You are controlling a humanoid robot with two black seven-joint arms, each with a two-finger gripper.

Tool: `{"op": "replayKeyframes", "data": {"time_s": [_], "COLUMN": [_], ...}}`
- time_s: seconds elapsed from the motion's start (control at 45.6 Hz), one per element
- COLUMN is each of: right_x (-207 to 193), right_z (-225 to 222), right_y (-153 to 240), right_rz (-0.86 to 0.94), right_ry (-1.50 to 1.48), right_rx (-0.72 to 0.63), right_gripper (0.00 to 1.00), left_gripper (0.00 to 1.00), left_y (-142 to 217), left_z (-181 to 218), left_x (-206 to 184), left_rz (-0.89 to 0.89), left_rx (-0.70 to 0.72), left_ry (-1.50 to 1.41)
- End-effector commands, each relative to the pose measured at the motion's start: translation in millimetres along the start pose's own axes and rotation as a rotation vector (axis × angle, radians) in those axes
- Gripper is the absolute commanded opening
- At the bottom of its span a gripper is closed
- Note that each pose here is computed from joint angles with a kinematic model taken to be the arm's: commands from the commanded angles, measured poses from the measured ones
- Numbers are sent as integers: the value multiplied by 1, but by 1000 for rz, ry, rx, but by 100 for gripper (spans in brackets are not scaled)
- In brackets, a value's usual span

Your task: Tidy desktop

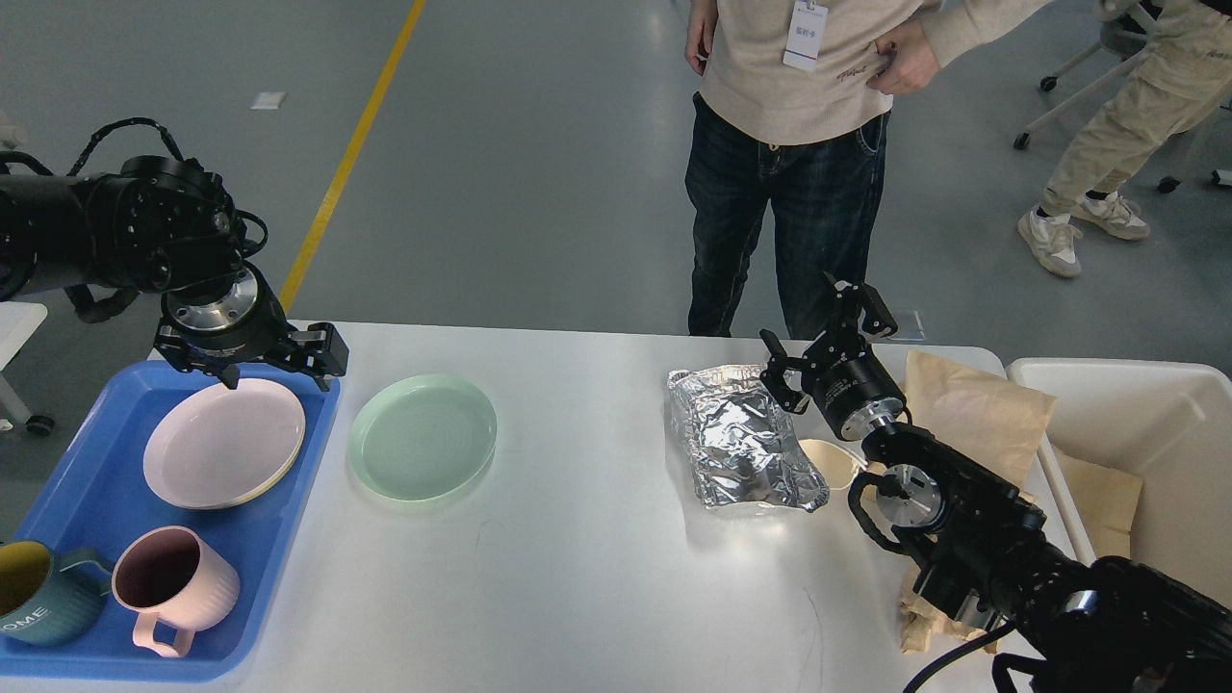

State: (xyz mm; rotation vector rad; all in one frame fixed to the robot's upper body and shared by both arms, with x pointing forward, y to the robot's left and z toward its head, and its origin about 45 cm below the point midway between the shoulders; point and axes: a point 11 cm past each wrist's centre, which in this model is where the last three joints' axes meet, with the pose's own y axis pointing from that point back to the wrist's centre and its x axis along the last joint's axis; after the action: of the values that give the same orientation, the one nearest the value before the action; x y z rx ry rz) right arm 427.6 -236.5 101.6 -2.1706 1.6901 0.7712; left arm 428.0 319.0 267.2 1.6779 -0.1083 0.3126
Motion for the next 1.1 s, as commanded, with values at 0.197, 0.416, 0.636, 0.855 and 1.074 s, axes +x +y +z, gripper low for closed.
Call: {"op": "replayKeyframes", "data": {"time_s": [0.197, 0.416, 0.636, 0.855, 1.074], "right_x": [0, 0, 0, 0, 0], "right_z": [0, 0, 0, 0, 0], "right_y": [0, 0, 0, 0, 0], "right_rz": [-1, -1, -1, -1, -1], "right_ry": [0, 0, 0, 0, 0], "right_rx": [0, 0, 0, 0, 0], "right_gripper": [100, 100, 100, 100, 100], "left_gripper": [92, 91, 91, 91, 91], "left_y": [-24, -59, -86, -112, -129], "left_z": [43, 37, 37, 53, 61], "left_x": [-10, -21, -36, -53, -60], "left_rz": [45, 21, -7, -6, 18], "left_rx": [-57, -106, -138, -150, -75], "left_ry": [15, 161, 251, 266, 346]}}
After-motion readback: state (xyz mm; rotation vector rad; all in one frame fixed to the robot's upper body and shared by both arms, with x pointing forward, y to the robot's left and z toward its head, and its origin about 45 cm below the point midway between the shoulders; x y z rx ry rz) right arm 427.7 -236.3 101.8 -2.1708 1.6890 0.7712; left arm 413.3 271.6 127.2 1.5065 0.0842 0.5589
